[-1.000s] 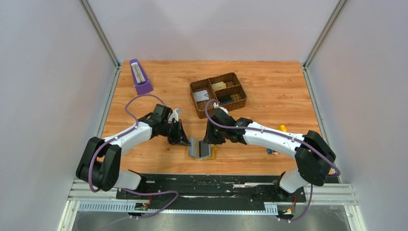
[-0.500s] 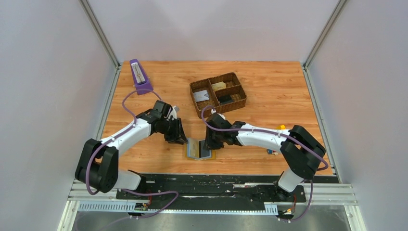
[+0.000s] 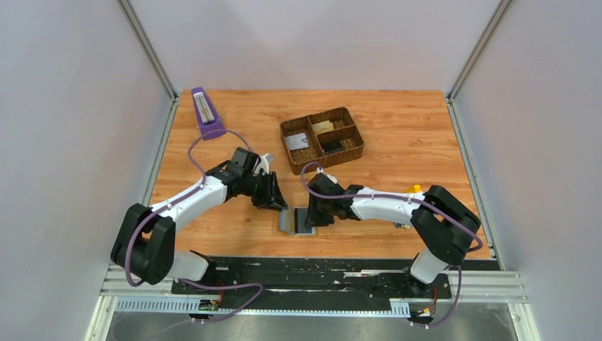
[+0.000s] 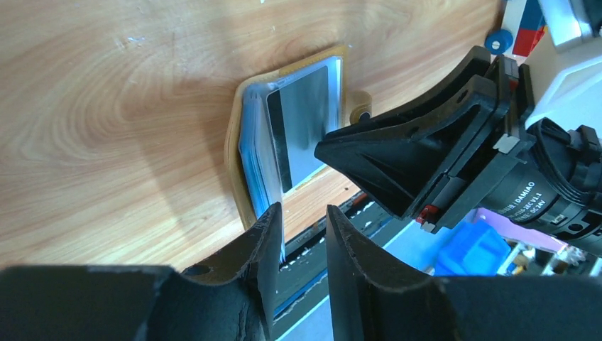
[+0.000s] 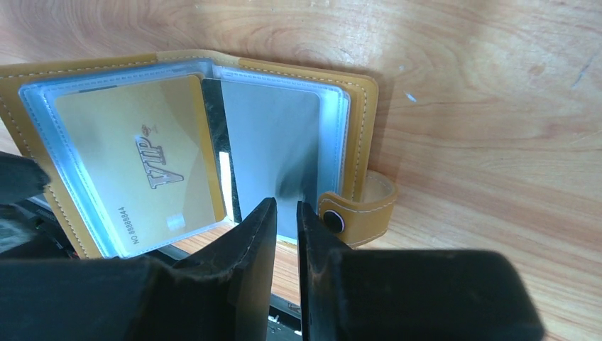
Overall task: Take the credit cards out of the card holder
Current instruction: Remove the credit card from the card holder.
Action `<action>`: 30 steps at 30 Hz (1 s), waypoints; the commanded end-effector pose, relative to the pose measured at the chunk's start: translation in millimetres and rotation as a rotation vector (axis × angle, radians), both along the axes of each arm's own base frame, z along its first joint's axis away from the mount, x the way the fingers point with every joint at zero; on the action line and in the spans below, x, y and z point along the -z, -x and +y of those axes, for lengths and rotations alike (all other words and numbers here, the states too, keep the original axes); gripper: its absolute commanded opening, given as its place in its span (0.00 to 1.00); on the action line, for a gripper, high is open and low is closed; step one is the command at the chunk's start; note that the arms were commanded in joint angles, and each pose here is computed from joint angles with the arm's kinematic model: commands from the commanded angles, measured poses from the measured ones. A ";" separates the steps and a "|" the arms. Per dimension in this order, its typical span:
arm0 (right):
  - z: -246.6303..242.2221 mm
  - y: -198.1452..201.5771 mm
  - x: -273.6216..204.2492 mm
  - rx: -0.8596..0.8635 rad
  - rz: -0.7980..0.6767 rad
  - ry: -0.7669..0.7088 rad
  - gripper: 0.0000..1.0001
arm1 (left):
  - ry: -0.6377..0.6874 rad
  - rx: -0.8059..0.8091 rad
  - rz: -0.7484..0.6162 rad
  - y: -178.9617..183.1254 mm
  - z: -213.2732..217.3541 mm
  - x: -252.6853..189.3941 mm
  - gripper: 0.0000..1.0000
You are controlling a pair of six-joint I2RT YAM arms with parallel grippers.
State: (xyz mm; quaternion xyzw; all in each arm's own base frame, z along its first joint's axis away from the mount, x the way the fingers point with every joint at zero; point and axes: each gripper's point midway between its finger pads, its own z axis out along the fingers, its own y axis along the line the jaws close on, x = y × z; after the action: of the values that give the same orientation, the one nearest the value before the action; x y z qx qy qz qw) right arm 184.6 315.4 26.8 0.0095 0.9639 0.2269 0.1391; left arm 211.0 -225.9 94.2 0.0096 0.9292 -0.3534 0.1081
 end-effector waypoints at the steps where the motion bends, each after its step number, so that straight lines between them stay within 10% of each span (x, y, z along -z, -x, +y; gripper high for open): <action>1: 4.8 -5.5 -6.7 0.019 -0.034 -0.040 0.18 | 0.092 0.028 0.009 -0.3 -17.2 -4.8 0.37; 30: -3.7 1.0 -3.6 0.029 -0.042 -0.060 0.17 | 0.098 -0.038 0.121 2.3 -24.9 80.3 0.35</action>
State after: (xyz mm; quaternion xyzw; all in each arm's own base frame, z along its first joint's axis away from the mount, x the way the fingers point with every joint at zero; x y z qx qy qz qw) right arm 181.6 312.0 25.6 0.0160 0.9576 0.2454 0.1498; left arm 204.5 -252.3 29.7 -0.0353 0.9128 -0.4049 0.0407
